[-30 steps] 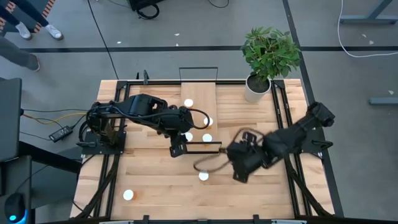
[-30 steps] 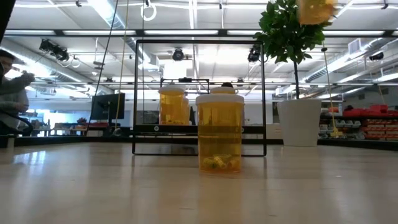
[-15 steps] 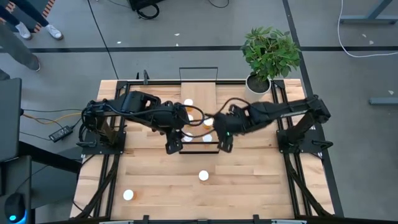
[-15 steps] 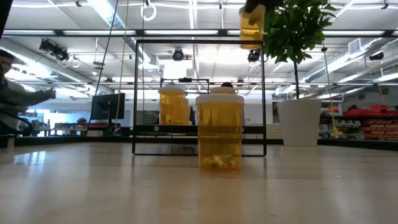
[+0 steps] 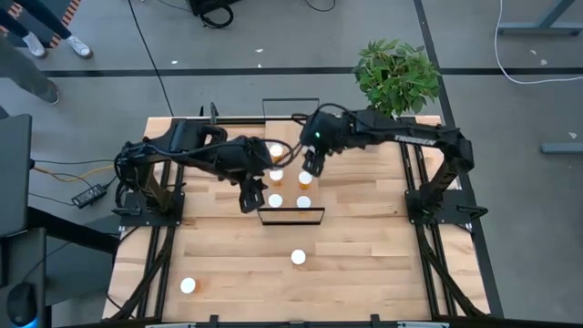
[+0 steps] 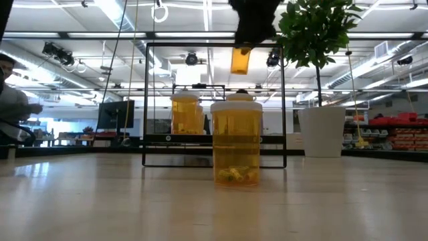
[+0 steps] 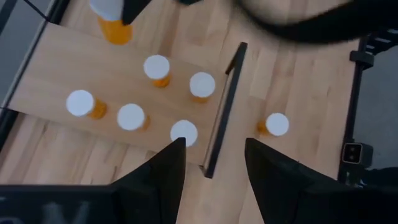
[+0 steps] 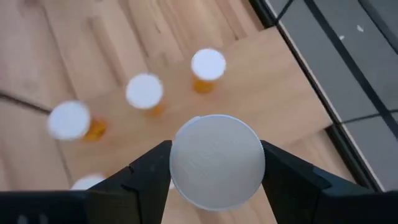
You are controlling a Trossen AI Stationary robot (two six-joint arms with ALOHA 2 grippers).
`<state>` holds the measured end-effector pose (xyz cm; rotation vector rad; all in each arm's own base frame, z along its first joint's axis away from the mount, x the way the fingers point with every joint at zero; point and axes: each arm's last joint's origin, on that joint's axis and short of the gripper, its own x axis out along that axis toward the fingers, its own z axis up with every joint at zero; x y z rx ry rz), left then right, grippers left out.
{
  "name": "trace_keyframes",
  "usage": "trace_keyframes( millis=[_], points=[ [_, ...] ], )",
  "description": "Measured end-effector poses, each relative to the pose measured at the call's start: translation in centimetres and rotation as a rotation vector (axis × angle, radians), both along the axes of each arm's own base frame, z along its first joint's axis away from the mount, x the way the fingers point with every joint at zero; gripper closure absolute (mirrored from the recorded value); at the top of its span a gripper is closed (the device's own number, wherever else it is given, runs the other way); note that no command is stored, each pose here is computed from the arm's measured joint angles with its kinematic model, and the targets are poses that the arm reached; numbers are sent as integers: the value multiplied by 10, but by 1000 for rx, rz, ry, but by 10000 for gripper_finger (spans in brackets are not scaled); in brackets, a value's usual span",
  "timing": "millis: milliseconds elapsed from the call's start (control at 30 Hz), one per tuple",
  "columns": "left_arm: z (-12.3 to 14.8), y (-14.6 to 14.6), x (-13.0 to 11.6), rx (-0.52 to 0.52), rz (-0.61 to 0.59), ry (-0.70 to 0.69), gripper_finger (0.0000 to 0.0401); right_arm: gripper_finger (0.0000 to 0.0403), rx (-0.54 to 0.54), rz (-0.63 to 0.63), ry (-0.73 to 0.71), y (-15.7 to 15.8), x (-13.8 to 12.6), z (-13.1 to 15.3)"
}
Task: Pick and place medicine bottles onto shelf by color
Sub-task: Put the orange pill bottle on the shelf aligned with the other orange pill bottles
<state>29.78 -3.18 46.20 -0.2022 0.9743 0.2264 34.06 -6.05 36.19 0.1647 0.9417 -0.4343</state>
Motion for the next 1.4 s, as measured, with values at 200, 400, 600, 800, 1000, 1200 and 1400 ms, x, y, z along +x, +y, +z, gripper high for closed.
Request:
trace_keyframes(
  millis=[200, 400, 600, 800, 1000, 1200, 1400],
  points=[
    [5, 16, -5, 19, 21, -13, 229, 172, 12, 5, 39, -27, 19, -25],
    [14, 29, -18, 24, 55, -47, 229, 173, 25, 8, 131, -39, 40, -62],
    [23, 39, -31, 25, 89, -82, 229, 172, 32, 4, 186, -51, 53, -90],
    [25, 45, -35, 26, 111, -90, 229, 172, 57, -3, 203, -62, 59, -106],
    [27, 45, -37, 30, 104, -96, 229, 172, 103, -68, 134, -73, 46, -117],
    [28, 45, -39, 30, 105, -100, 229, 172, 120, -89, 100, -70, 22, -130],
    [28, 45, -39, 30, 105, -99, 229, 172, 119, -116, 41, -67, 12, -122]
  ],
)
